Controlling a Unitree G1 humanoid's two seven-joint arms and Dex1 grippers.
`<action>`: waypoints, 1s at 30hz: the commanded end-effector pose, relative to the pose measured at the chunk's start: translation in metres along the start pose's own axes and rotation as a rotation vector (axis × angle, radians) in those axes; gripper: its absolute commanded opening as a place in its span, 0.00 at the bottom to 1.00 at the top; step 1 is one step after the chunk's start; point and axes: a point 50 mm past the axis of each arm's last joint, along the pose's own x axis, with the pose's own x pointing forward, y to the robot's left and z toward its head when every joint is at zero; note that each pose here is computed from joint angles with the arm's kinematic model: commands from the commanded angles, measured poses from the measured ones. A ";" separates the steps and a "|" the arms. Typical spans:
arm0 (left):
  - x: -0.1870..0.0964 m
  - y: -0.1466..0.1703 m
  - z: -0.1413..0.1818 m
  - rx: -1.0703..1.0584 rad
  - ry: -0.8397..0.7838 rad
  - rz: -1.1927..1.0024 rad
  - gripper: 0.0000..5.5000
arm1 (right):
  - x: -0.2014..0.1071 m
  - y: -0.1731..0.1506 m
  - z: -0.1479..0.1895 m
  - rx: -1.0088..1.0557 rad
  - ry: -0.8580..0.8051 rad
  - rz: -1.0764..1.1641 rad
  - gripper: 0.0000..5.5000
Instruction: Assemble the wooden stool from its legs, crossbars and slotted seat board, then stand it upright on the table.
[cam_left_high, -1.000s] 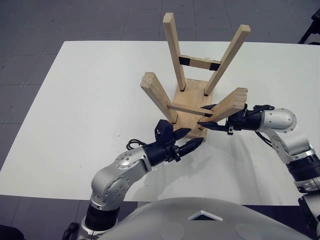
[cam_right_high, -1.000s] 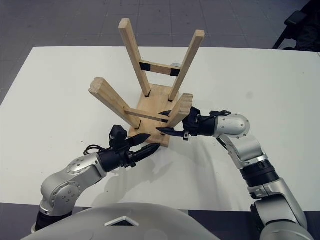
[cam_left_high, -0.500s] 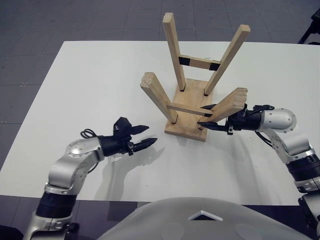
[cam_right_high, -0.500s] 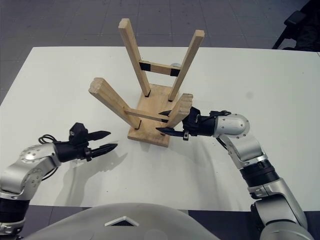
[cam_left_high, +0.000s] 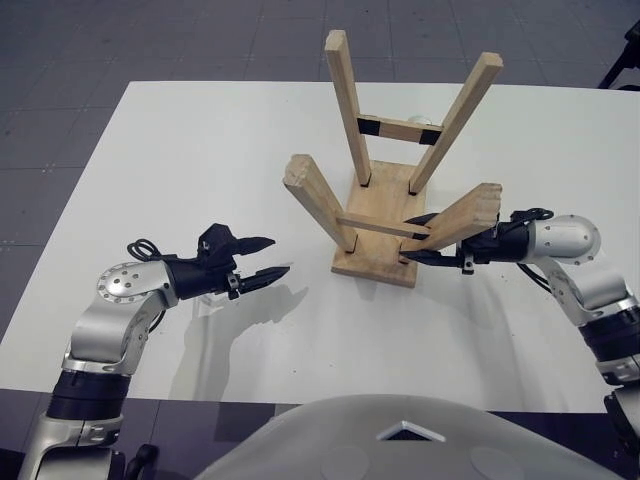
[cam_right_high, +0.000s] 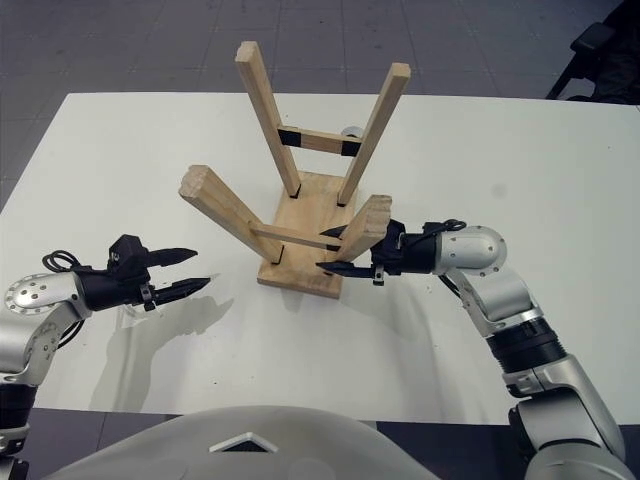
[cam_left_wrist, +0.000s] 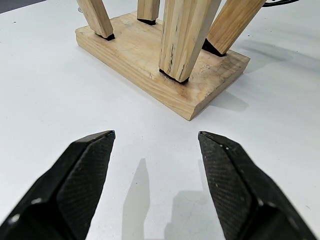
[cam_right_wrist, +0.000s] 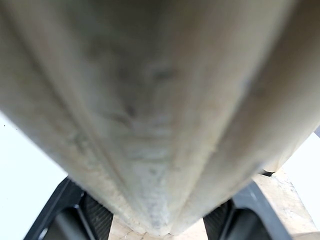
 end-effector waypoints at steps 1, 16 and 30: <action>-0.001 0.003 0.005 0.048 0.009 -0.003 0.57 | -0.027 0.086 -0.074 0.369 0.407 0.374 0.37; 0.002 0.001 0.003 0.032 0.006 -0.009 0.57 | -0.043 0.097 -0.060 0.399 0.410 0.434 0.37; 0.004 0.002 0.003 0.029 0.005 -0.007 0.57 | -0.057 0.076 -0.060 0.375 0.458 0.339 0.37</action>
